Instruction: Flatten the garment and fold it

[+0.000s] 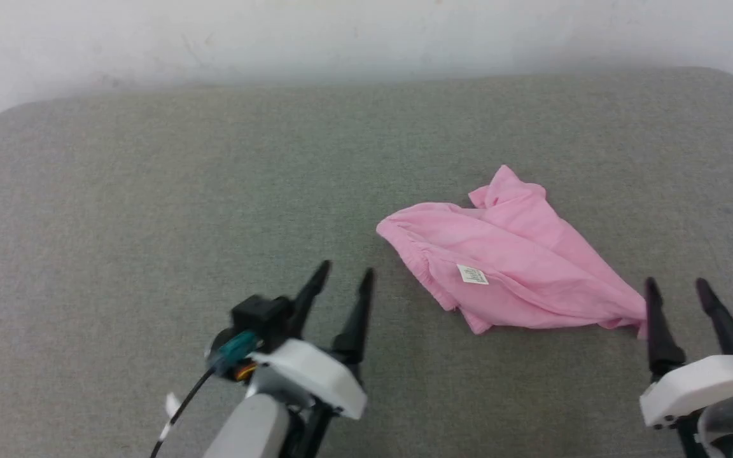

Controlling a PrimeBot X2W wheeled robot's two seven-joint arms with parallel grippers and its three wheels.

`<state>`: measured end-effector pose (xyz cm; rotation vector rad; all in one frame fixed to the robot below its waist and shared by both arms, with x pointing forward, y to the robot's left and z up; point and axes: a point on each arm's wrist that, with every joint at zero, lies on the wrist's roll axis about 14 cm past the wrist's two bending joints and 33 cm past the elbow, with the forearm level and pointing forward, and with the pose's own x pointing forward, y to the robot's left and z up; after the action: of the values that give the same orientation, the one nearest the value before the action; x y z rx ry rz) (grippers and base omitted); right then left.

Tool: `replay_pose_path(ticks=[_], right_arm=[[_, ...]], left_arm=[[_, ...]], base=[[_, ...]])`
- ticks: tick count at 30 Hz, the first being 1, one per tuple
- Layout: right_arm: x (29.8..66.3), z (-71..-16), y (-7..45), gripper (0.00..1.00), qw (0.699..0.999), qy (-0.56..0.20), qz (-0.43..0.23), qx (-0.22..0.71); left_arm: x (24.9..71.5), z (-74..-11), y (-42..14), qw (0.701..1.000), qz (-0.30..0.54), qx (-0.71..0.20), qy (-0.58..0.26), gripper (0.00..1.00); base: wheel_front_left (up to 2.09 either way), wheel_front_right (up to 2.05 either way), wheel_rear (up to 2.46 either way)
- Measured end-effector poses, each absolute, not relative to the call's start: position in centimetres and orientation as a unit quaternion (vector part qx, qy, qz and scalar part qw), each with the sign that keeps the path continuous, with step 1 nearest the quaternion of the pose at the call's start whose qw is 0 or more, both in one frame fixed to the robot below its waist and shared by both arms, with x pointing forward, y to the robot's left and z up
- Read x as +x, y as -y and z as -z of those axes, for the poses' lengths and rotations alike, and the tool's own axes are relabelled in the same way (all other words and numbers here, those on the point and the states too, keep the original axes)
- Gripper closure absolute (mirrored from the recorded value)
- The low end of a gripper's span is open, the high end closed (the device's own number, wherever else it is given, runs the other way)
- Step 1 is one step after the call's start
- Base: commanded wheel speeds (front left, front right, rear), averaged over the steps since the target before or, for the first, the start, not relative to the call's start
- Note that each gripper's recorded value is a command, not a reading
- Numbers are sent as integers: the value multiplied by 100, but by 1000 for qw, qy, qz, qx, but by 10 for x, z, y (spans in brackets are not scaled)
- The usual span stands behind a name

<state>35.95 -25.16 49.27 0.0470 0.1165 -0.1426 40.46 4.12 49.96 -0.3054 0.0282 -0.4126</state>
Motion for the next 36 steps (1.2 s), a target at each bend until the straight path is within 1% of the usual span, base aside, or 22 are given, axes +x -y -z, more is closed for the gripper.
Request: replay_pose_path(ticks=[4,7,11,17,24,28,31,36], right_arm=[[356,-490,236,0,997,-60,50,25],[355,-489,231,0,997,-63,44,27],[352,-486,228,0,996,-68,40,31],[353,-481,229,0,996,-73,43,34],[353,-471,236,0,994,-84,56,38],[352,-464,237,0,993,-94,58,42],[354,-464,235,0,993,-93,54,45],[358,-465,231,0,994,-91,48,47]], left_arm=[[406,-501,-1,947,262,-176,-57,0],[409,-494,19,936,286,-181,-102,0],[414,-481,35,926,297,-176,-154,0],[424,-460,43,919,288,-171,-209,0],[430,-440,51,910,286,-170,-247,0],[432,-423,42,916,258,-149,-269,0],[432,-419,39,912,250,-158,-284,0],[434,-431,44,908,270,-180,-263,0]], base=[[0,0,0],[0,0,0],[0,0,0],[0,0,0],[0,0,0],[0,0,0],[0,0,0],[0,0,0]])
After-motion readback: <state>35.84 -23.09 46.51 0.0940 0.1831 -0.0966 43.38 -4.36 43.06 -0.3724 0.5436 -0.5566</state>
